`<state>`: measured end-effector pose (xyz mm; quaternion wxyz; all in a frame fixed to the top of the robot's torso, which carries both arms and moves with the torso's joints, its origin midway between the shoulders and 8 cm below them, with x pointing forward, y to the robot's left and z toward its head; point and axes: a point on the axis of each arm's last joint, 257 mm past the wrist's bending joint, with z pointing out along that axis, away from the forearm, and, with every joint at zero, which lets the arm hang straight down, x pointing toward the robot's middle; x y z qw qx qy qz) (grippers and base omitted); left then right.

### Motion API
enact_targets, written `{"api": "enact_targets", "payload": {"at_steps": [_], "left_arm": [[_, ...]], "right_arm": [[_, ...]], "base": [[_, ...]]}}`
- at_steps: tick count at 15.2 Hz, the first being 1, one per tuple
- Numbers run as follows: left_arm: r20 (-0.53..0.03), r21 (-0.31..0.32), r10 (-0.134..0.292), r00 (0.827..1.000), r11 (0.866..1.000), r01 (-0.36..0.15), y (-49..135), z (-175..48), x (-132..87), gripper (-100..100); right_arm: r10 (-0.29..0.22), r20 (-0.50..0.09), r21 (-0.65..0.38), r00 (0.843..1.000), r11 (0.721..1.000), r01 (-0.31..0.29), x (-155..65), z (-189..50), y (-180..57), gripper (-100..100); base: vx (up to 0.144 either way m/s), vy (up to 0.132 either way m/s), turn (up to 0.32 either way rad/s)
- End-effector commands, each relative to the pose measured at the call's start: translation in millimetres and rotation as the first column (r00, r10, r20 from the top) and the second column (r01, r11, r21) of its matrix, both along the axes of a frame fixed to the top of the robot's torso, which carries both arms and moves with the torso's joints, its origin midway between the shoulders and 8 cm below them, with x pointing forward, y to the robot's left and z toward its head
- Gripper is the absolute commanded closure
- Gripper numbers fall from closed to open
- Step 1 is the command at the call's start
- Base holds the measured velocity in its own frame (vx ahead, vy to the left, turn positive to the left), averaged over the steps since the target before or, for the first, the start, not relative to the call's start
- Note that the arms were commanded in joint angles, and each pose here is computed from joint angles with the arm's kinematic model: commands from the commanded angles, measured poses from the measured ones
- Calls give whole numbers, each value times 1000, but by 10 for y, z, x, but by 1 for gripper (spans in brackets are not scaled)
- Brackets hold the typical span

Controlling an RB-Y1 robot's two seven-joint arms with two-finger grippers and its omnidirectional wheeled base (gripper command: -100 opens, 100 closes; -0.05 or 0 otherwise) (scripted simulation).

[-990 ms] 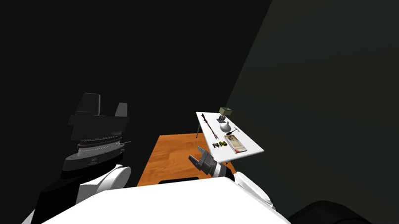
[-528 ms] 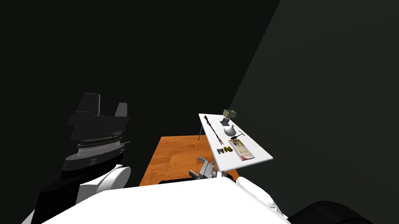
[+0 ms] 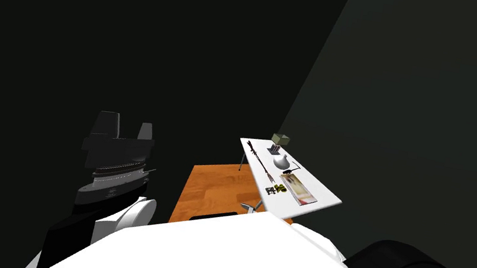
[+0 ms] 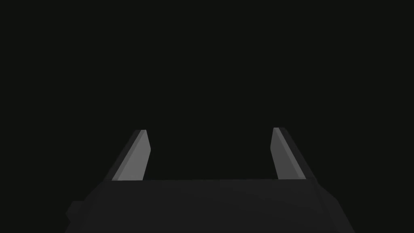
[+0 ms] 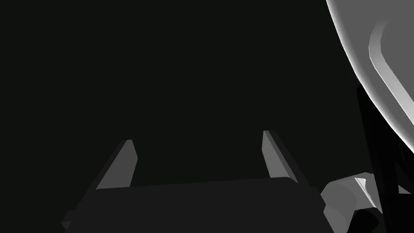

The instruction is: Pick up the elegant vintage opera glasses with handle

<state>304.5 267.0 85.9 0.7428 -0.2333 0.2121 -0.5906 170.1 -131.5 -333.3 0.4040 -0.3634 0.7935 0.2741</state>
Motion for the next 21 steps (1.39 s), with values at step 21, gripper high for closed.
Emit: {"api": "enact_targets", "payload": {"at_steps": [21], "left_arm": [[0, 0, 0, 1000, 1000, 0, 0, 0, 0, 0]], "right_arm": [[316, -165, -554, 934, 754, -353, -1359, -796, -1784, -100]], "base": [[135, -12, 54]]}}
